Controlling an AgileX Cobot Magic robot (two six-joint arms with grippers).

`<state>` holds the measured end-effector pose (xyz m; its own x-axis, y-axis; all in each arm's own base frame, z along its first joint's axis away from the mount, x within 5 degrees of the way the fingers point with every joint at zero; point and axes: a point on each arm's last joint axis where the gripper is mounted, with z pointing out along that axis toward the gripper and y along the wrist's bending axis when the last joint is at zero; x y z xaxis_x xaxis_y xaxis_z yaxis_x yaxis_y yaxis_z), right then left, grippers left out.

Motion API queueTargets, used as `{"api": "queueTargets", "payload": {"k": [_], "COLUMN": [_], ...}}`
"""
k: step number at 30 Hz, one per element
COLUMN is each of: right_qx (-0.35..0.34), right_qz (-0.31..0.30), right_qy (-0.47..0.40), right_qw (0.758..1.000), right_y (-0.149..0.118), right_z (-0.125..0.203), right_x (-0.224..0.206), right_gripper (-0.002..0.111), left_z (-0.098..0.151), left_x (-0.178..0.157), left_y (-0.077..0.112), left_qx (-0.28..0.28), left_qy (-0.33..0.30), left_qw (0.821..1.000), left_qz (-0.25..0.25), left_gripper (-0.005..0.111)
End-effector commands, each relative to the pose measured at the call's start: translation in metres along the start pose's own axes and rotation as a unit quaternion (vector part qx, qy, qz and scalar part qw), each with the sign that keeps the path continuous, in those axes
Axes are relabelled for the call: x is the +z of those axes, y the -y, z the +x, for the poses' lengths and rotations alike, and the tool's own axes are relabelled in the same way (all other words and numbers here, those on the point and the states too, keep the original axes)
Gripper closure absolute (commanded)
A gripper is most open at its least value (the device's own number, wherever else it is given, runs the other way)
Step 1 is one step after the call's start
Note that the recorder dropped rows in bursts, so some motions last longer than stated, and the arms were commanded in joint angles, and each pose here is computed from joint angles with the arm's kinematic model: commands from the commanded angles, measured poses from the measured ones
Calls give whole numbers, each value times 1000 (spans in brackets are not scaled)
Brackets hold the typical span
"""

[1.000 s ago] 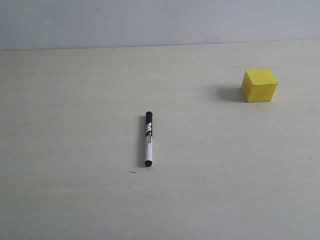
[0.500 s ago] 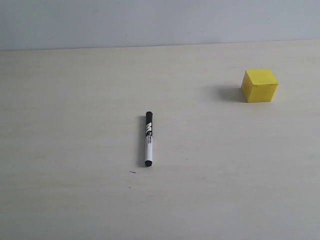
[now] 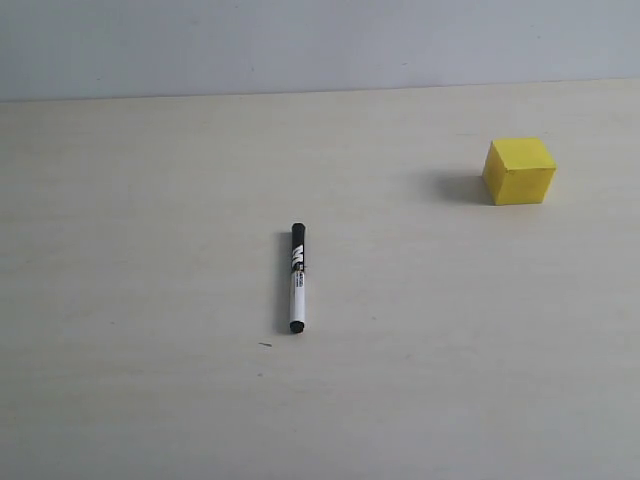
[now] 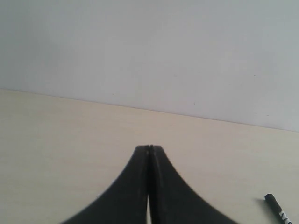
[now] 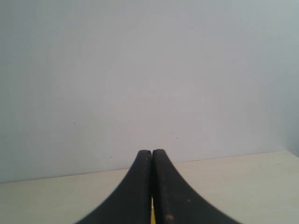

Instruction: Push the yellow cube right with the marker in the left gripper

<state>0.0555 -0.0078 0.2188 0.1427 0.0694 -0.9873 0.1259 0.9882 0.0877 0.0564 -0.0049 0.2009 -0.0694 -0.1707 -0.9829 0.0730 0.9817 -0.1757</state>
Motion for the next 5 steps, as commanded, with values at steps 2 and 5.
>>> {"api": "queueTargets", "payload": {"k": [2, 5], "right_qx": [-7, -7], "right_qz": [1, 1], "right_qy": [1, 1], "right_qw": [1000, 1000], "right_y": [0, 0], "right_z": [1, 1], "right_x": [-1, -1], "right_gripper": [108, 108], "left_z": [0, 0], "left_x": [0, 0], "left_y": [0, 0], "left_qx": [-4, -4], "left_qy": [2, 2], "left_qw": [1000, 1000], "left_qz": [-1, -1], "left_gripper": [107, 107]}}
